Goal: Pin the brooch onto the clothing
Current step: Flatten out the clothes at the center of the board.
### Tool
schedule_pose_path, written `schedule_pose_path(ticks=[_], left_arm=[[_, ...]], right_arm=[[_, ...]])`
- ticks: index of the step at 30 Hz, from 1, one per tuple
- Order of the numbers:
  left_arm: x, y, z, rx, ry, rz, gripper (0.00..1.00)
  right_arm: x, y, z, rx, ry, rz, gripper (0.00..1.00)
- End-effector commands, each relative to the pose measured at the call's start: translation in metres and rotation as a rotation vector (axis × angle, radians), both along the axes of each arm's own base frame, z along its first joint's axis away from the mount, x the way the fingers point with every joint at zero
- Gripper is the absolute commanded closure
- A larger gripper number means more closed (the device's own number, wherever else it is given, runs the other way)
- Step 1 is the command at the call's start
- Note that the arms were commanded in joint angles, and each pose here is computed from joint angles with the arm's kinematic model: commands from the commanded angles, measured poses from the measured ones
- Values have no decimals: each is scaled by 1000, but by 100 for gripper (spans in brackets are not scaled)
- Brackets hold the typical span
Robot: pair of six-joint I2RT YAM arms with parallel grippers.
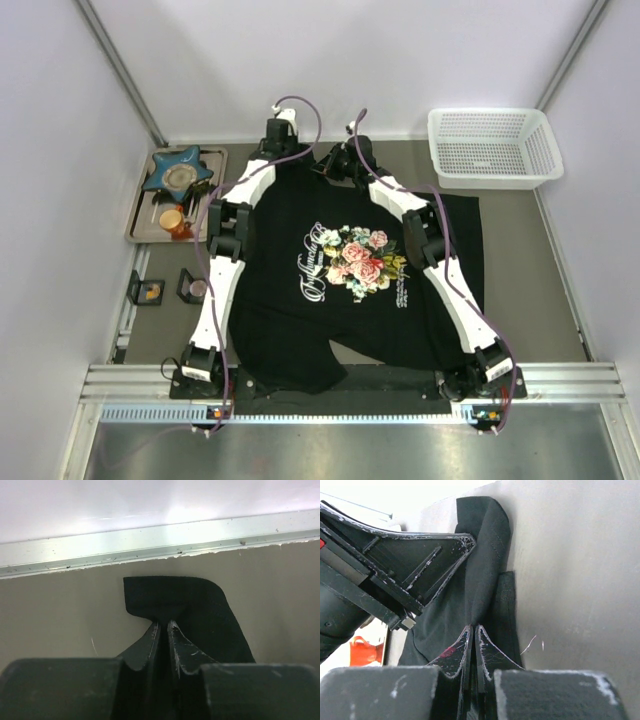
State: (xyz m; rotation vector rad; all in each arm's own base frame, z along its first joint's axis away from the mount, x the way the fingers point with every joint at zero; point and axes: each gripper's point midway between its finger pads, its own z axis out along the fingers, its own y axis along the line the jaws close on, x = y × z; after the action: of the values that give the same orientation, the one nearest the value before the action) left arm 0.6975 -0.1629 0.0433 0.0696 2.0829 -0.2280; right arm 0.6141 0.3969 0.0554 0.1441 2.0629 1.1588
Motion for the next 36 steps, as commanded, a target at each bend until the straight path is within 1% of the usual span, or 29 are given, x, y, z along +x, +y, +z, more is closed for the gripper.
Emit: schedule_pose_path(ticks=[1, 3, 4, 5, 6, 7, 8, 9, 11, 12, 13, 14, 16, 17, 18, 19, 20, 22, 24, 25, 27, 28, 29, 30, 31, 32, 33, 34, 36], left_arm=[[9, 16, -1, 47, -32, 1, 91], [12, 14, 5, 12, -57, -28, 100], [17, 6, 19, -27, -109, -70, 100], [20, 7, 37, -47, -149, -85, 100], [16, 3, 36, -64, -156, -112, 100], [20, -5, 60, -98, -250, -172, 100], [17, -7, 101, -94, -340, -205, 100], [6, -9, 85, -84, -324, -241, 100], [-6, -18, 138, -30, -485, -354, 100], [-19, -18, 122, -14, -460, -393, 100], [-26, -16, 127, 3, -482, -428, 100], [-43, -17, 135, 33, -505, -491, 100], [-59, -9, 139, 52, -523, -553, 100], [-80, -13, 140, 68, -543, -652, 100], [-89, -11, 139, 79, -549, -684, 100], [-98, -6, 151, 93, -577, -712, 100], [-120, -6, 136, 126, -589, -808, 100], [-137, -2, 128, 185, -619, -866, 100], [-156, -5, 126, 200, -654, -954, 100], [-165, -4, 124, 236, -677, -987, 100], [-187, -6, 118, 216, -658, -1075, 100], [-195, -7, 114, 277, -684, -1139, 100], [-203, -7, 109, 304, -681, -1187, 100], [-236, -7, 83, 219, -526, -1262, 100], [-238, -5, 85, 354, -620, -1354, 100], [-250, -4, 78, 370, -610, -1411, 100], [-288, -1, 59, 277, -470, -1483, 100], [-292, 1, 58, 387, -560, -1568, 100], [-311, 6, 53, 397, -553, -1625, 100]], right_arm=[[3, 5, 17, 33, -47, 17, 100], [1, 7, 19, 33, -53, 33, 100], [0, 7, 20, 25, -63, 44, 100], [-2, 7, 18, 20, -63, 52, 100], [-5, 8, 26, 14, -88, 76, 100], [-7, 8, 23, 9, -94, 88, 100], [-8, 7, 28, 8, -106, 96, 100], [-13, 10, 42, 9, -145, 132, 100], [-22, 11, 48, 5, -183, 178, 100], [-26, 10, 68, 4, -232, 208, 100], [-33, 9, 62, -9, -226, 226, 100], [-36, 8, 66, -17, -242, 239, 100], [-46, 5, 77, -47, -281, 275, 100], [-50, 4, 81, -55, -294, 292, 92], [-55, 3, 83, -62, -310, 321, 85], [-62, 0, 89, -66, -317, 336, 77], [-70, -3, 98, -52, -345, 385, 63], [-74, -11, 99, -58, -336, 391, 57], [-78, -18, 100, -52, -320, 429, 50], [-80, -21, 103, -48, -317, 446, 44], [-82, -33, 103, -56, -297, 467, 40], [-84, -37, 109, -57, -310, 483, 37], [-83, -42, 109, -79, -330, 483, 36], [-83, -50, 103, -98, -301, 479, 35], [-83, -53, 103, -113, -303, 482, 35], [-82, -56, 106, -146, -342, 493, 34], [-84, -58, 103, -170, -332, 497, 34], [-86, -60, 100, -188, -320, 500, 34], [-88, -62, 102, -217, -341, 514, 35]])
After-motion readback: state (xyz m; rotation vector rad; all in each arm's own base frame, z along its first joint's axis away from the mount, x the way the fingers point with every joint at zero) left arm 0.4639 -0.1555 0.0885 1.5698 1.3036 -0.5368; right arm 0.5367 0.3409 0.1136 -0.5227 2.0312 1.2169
